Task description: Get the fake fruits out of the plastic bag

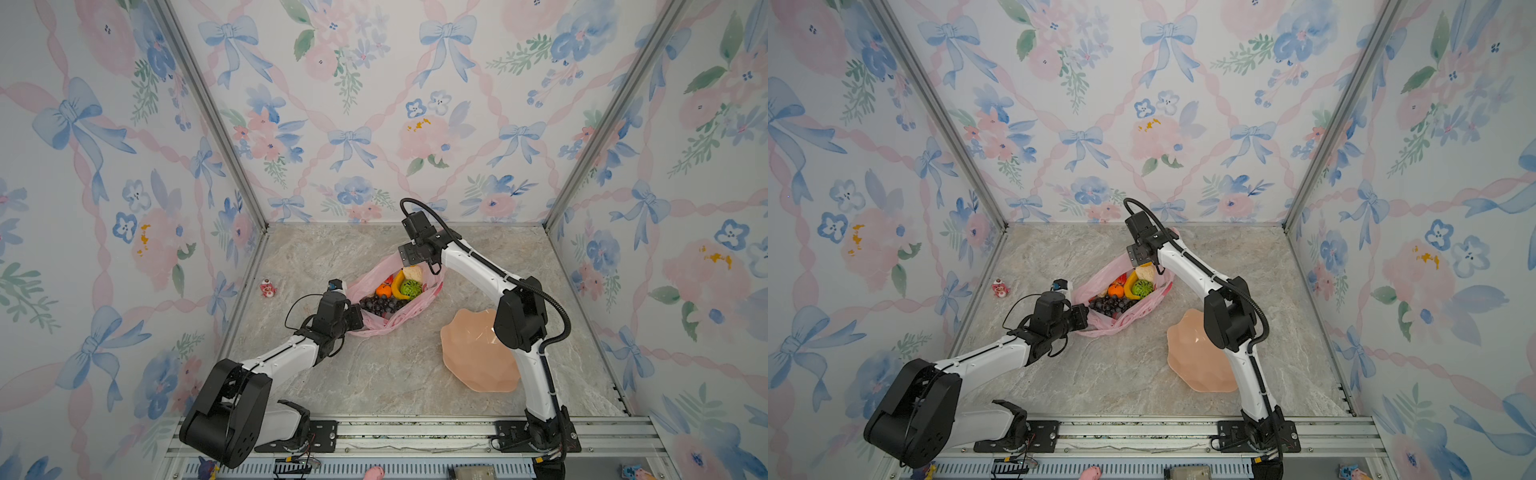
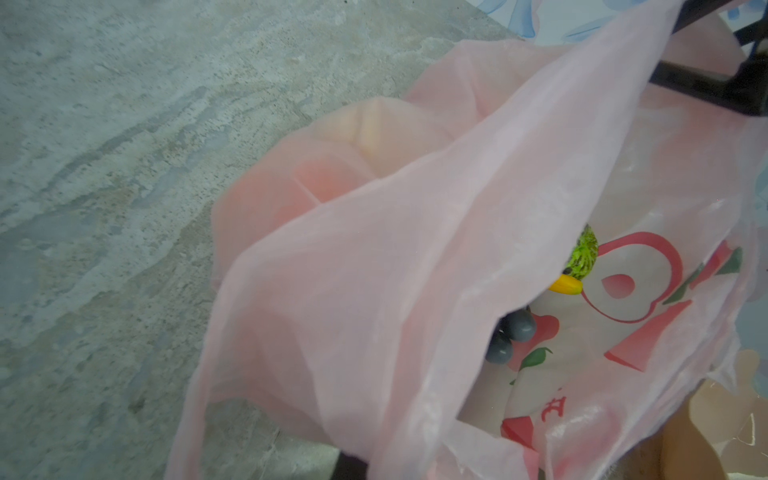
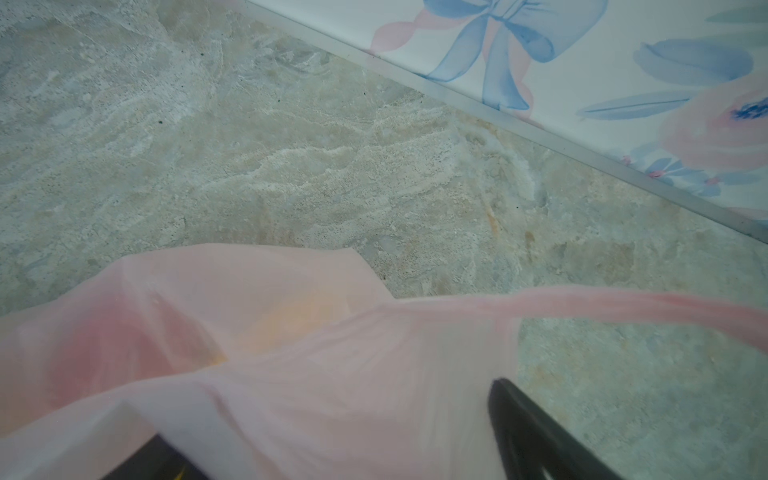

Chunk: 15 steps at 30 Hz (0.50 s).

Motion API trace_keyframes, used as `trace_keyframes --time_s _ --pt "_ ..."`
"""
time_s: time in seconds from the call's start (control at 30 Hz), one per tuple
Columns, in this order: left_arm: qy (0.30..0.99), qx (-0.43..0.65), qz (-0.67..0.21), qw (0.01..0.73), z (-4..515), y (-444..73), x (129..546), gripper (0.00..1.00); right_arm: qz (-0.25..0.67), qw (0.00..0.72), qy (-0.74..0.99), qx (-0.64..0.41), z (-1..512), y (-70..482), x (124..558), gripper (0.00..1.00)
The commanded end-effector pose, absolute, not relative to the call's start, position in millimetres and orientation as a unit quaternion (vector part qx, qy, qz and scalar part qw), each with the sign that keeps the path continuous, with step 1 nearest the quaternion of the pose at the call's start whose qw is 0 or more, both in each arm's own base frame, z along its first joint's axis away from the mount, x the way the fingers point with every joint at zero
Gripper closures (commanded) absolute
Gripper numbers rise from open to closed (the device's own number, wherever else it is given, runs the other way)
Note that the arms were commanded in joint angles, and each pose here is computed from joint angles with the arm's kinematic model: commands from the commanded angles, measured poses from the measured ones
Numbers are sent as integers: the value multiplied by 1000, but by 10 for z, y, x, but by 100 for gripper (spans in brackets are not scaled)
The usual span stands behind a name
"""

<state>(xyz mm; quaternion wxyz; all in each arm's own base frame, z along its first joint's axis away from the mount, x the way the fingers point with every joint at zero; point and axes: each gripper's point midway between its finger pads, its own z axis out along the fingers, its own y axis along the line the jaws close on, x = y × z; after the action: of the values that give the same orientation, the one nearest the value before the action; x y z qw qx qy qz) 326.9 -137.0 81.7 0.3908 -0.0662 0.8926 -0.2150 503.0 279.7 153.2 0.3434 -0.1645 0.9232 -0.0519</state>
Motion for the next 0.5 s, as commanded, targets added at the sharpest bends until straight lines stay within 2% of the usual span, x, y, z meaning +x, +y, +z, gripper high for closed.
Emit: trace_keyframes --time_s 0.0,0.23,0.37,0.47 --pt "887 -66 -224 397 839 -1362 3266 100 -39 335 925 -177 1649 2771 4933 1" --pt "882 -70 -233 405 898 -1374 3351 100 34 318 928 -191 1824 2775 4374 15" --pt "875 -82 -242 410 955 -1378 3433 100 62 299 927 -220 1756 2909 4087 29" --pt "871 -84 -253 414 1002 -1406 3472 100 63 283 928 -233 1619 2977 4040 39"
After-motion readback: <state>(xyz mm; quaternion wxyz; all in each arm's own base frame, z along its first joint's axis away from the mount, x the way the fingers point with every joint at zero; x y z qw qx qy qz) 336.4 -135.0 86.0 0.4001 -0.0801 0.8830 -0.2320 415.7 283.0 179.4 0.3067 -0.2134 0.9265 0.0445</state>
